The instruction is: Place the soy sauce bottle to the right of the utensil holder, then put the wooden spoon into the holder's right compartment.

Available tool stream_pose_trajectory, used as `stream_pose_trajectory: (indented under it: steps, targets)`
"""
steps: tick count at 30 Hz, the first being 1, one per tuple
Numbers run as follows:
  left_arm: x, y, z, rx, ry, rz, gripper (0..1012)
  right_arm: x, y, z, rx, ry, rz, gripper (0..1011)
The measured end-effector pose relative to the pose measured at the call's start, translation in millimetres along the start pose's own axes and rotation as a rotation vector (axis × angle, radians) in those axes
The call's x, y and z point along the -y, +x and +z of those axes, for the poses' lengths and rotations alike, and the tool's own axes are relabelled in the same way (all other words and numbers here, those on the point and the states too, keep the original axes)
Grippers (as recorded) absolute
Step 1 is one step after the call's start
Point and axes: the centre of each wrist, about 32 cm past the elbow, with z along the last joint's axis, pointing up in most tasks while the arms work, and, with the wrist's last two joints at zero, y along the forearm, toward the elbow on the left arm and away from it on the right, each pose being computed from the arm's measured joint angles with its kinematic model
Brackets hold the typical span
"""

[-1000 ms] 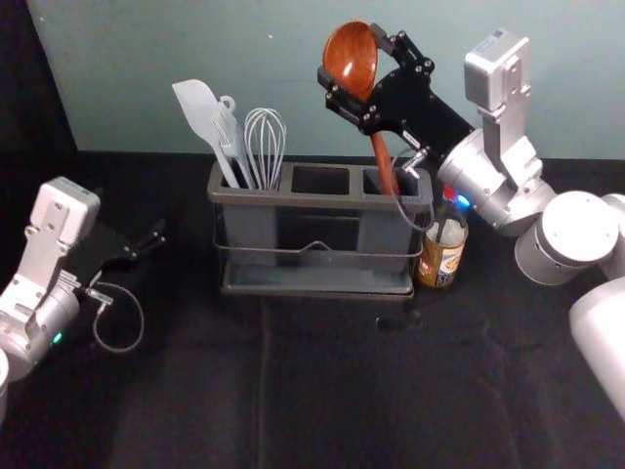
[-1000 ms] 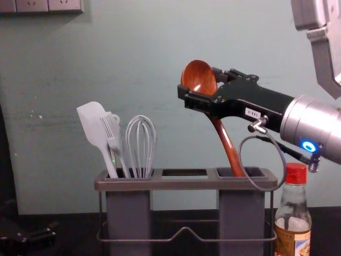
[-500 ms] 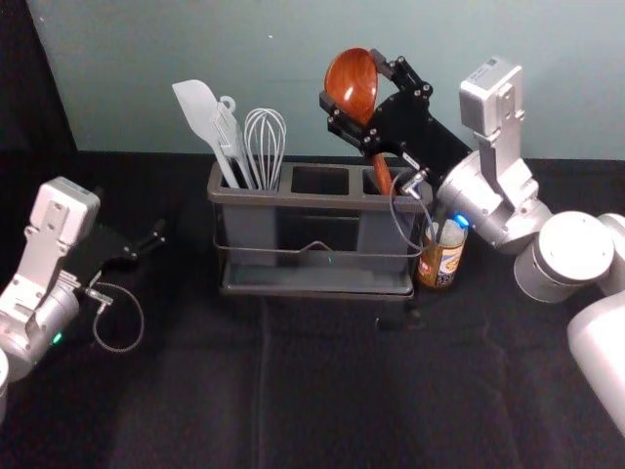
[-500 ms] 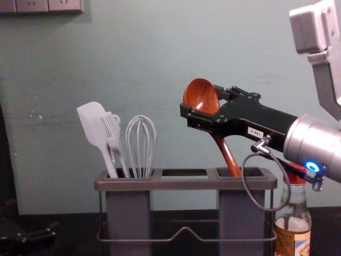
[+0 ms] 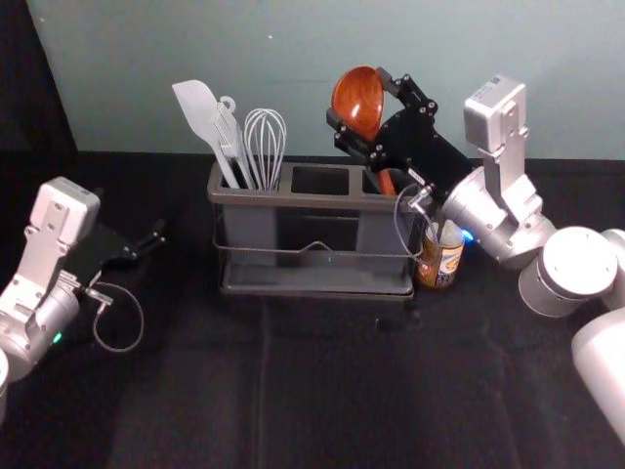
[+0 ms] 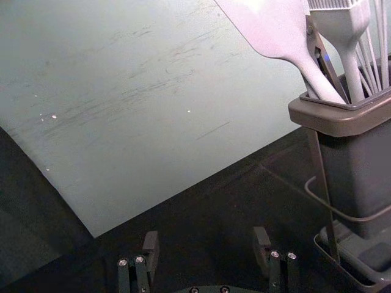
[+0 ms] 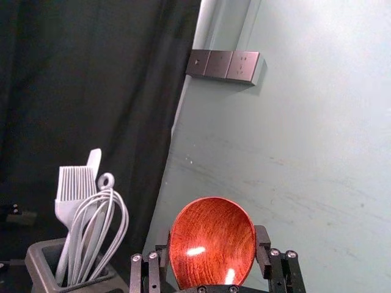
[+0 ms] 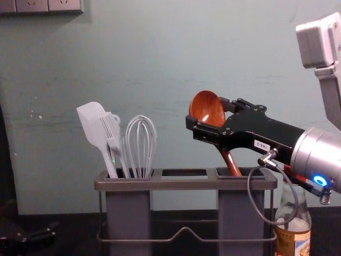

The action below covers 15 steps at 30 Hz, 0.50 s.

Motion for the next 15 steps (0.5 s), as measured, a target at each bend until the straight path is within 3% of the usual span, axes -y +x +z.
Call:
stream_pose_trajectory:
  steps: [15]
  targets:
    - [0.0,0.0,0.0,0.0,0.0,0.0,1005,2.7,-0.5,-1.0,-0.003,0.001,-0.004,840]
